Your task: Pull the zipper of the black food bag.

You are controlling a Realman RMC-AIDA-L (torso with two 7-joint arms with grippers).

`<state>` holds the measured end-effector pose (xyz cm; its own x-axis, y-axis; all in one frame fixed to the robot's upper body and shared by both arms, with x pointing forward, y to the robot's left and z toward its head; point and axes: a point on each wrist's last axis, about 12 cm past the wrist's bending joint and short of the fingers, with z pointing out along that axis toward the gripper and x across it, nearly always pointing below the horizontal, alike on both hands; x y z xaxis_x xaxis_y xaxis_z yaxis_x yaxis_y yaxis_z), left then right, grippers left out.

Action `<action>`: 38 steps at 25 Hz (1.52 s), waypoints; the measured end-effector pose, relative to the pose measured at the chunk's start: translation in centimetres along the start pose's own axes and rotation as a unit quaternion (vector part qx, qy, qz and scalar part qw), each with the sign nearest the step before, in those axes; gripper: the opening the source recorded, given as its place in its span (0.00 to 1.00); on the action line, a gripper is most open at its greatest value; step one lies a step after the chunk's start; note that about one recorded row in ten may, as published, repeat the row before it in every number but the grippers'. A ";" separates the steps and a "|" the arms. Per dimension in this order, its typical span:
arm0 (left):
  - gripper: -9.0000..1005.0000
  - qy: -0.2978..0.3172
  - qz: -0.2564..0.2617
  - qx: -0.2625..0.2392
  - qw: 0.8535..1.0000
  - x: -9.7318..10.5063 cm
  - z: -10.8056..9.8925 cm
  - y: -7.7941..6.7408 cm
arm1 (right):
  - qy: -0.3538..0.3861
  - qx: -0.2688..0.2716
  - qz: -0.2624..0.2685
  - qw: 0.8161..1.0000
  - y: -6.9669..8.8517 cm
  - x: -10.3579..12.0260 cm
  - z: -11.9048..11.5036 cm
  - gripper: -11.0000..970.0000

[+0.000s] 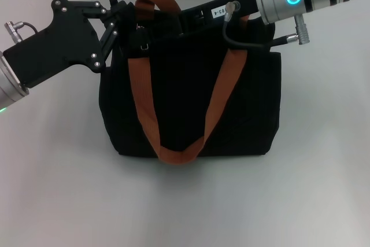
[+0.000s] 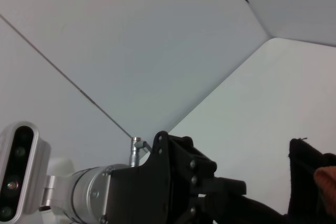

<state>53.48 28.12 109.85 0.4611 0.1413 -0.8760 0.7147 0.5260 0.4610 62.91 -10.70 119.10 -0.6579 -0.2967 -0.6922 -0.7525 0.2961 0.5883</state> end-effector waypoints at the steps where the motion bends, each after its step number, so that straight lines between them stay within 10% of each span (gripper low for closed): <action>1: 0.04 0.000 0.000 0.000 1.000 0.0 0.0 0.0 | 0.000 0.000 0.000 1.000 0.0 0.0 0.0 0.30; 38: 0.04 -0.002 0.000 -0.005 1.000 0.0 -0.3 -0.2 | 0.010 0.012 -0.021 1.000 0.3 -0.2 -0.1 0.01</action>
<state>53.22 28.25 109.73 0.4622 0.1380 -0.8760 0.7101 0.5341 0.4588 62.84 -10.68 119.48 -0.6260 -0.3279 -0.7075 -0.7790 0.3044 0.5482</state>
